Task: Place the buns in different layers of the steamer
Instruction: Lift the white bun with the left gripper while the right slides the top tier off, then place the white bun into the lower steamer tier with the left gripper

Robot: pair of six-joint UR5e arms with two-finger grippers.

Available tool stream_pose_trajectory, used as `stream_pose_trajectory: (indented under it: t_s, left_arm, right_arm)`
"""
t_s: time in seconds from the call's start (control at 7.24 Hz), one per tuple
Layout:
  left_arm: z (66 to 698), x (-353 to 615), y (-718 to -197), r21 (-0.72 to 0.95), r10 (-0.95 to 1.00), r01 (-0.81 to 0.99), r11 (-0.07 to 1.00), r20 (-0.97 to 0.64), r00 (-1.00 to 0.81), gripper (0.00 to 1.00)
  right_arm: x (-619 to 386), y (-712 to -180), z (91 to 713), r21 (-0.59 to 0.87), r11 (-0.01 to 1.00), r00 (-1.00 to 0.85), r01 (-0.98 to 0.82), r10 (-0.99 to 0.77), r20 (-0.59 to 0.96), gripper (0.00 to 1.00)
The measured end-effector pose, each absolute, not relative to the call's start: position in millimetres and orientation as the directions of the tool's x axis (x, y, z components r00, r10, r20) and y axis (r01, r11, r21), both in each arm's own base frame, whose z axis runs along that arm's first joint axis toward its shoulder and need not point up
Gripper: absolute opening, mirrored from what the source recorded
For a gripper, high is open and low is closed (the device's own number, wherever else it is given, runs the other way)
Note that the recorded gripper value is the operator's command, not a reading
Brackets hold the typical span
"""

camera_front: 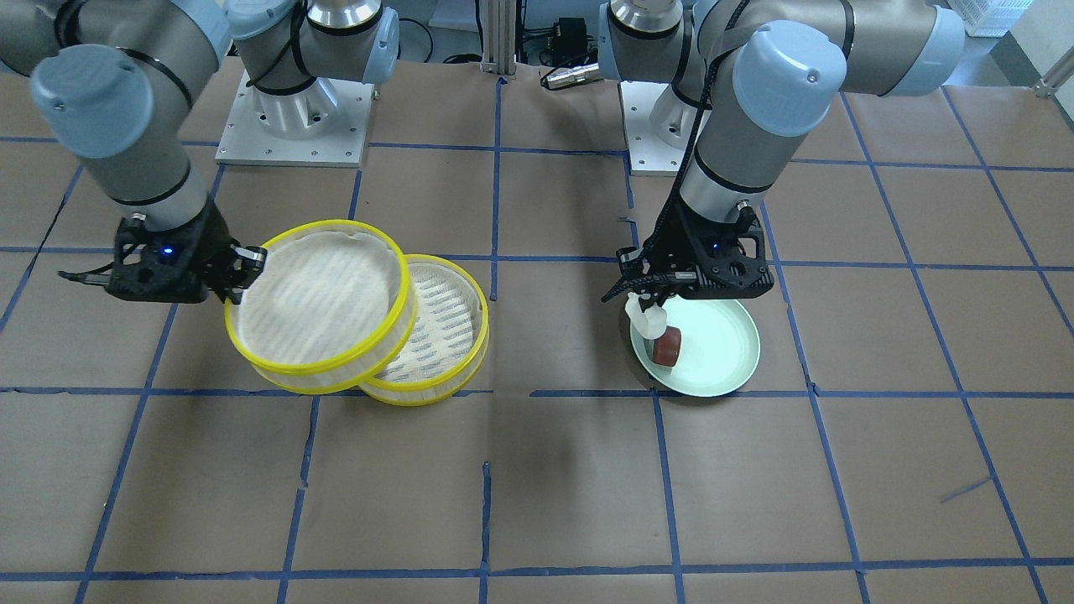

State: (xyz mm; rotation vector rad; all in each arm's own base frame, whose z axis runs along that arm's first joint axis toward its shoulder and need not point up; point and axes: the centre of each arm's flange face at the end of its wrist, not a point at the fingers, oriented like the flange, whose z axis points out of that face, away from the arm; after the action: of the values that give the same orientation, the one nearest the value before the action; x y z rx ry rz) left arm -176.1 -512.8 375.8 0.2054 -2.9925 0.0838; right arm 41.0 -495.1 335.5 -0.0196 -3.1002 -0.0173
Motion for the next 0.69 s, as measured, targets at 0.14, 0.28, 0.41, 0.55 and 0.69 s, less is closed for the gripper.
stream_pose_trajectory:
  t_s: [0.14, 0.28, 0.41, 0.55, 0.69]
  left_arm:
    - [367.3, -197.0, -511.2, -0.028, -0.161, -0.168, 0.985, 0.17, -0.972, 0.01]
    - [357.6, -232.0, -508.1, -0.028, -0.198, -0.207, 0.978, 0.195, -0.961, 0.01]
    - [346.5, -276.5, -502.9, -0.038, -0.249, -0.263, 0.964, 0.224, -0.942, 0.01]
    - [335.2, -316.9, -495.8, -0.047, -0.293, -0.315, 0.948, 0.256, -0.921, 0.01]
    - [320.0, -352.9, -487.3, -0.047, -0.325, -0.351, 0.935, 0.283, -0.903, 0.07]
  right_arm:
    - [7.2, -495.8, 336.4, 0.029, 0.999, -0.998, 0.034, 0.033, 0.053, 0.1]
    - [-26.3, -494.5, 336.1, 0.046, 0.997, -0.996, 0.057, 0.053, 0.073, 0.09]
    - [-56.3, -493.0, 334.7, 0.058, 0.995, -0.993, 0.085, 0.08, 0.085, 0.08]
    - [-74.9, -492.7, 333.0, 0.067, 0.992, -0.991, 0.105, 0.099, 0.094, 0.08]
    - [-84.1, -493.7, 331.3, 0.074, 0.991, -0.989, 0.113, 0.105, 0.101, 0.08]
